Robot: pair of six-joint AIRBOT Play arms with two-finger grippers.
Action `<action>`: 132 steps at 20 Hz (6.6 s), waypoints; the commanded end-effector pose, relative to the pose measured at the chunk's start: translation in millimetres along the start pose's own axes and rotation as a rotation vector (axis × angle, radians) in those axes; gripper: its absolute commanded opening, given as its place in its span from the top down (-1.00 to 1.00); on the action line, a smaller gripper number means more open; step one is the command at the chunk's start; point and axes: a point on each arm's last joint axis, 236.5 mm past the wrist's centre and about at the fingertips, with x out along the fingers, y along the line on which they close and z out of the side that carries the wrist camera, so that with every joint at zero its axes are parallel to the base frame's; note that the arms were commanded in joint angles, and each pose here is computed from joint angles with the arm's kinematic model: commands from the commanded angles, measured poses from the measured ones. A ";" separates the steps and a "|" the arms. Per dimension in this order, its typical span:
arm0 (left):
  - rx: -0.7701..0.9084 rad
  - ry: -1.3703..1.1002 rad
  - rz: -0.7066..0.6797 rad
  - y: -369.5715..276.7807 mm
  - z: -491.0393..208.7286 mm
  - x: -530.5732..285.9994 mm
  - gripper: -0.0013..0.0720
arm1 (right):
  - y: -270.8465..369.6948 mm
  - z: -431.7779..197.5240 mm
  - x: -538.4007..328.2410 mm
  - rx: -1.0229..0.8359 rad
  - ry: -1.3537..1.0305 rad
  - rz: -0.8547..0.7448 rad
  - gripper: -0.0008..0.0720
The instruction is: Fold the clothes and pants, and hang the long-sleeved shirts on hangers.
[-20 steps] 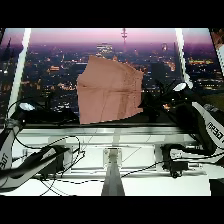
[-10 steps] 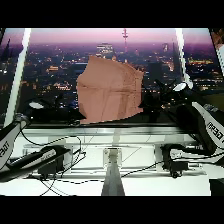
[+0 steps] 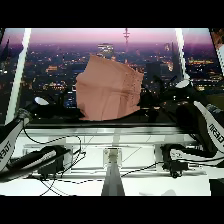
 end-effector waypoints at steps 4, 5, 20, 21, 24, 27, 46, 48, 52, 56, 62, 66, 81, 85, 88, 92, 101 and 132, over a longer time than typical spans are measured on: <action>0.443 -0.464 0.024 -126.3 128.4 -160.4 0.93 | 125.4 51.5 -97.7 -0.416 -0.279 0.032 0.93; 0.527 -0.588 0.053 -156.2 141.1 -202.9 0.93 | 159.3 54.0 -122.3 -0.497 -0.357 0.048 0.93; 0.675 -1.045 0.354 -228.6 40.3 -356.9 0.94 | 319.3 -63.8 -227.9 -0.589 -0.713 0.277 0.93; 0.625 -0.961 0.305 -211.0 50.4 -325.4 0.94 | 300.2 -47.8 -217.5 -0.502 -0.714 0.282 0.93; 0.453 -0.808 0.171 -156.7 95.5 -235.2 0.93 | 226.9 18.4 -178.7 -0.245 -0.828 0.248 0.93; 0.379 -0.715 0.178 -117.4 135.4 -168.0 0.94 | 141.5 68.4 -129.6 -0.070 -0.926 0.089 0.93; 0.256 -0.107 0.058 -122.4 32.8 13.3 0.93 | -51.4 2.2 -111.7 -0.004 -0.335 -0.450 0.93; 0.204 -0.122 0.077 -111.6 41.9 28.1 0.93 | -59.2 -18.8 -97.6 0.028 -0.209 -0.418 0.93; 0.144 -0.032 0.104 -88.8 29.9 53.7 0.52 | -71.3 -36.1 -77.9 0.093 -0.077 -0.381 0.87; 0.124 -0.023 0.085 -92.8 29.2 55.5 -0.93 | -90.8 -8.8 -87.3 0.052 -0.185 -0.459 -0.60; 0.127 -0.028 0.084 -94.0 31.2 54.9 -0.93 | -116.5 30.7 -121.9 0.220 -0.323 -0.432 -0.60; 0.127 -0.028 0.084 -94.1 31.2 54.9 -0.93 | -105.4 49.5 -106.1 0.184 -0.209 -0.240 -0.60; 0.133 -0.090 0.099 -91.3 46.0 53.6 -0.93 | -51.2 89.1 -12.9 -0.132 -0.108 -0.001 0.92; 0.129 -0.099 0.102 -88.4 49.3 50.9 -0.92 | -11.2 116.4 -47.0 -0.269 -0.172 -0.012 0.93; 0.179 -0.133 0.136 -84.6 65.7 35.3 -0.93 | 20.6 129.8 -98.5 -0.347 -0.275 -0.093 0.93; 0.294 -0.304 0.169 -106.2 114.5 -21.5 -0.93 | 38.1 121.3 -190.1 -0.342 -0.432 -0.340 0.93; 0.424 -0.603 0.108 -175.9 129.7 -130.1 -0.92 | 19.2 -27.5 -433.6 0.200 -1.059 -0.950 0.93; 0.436 -0.630 0.102 -181.9 128.9 -138.8 -0.92 | 67.9 -9.7 -383.7 0.216 -1.035 -0.470 0.93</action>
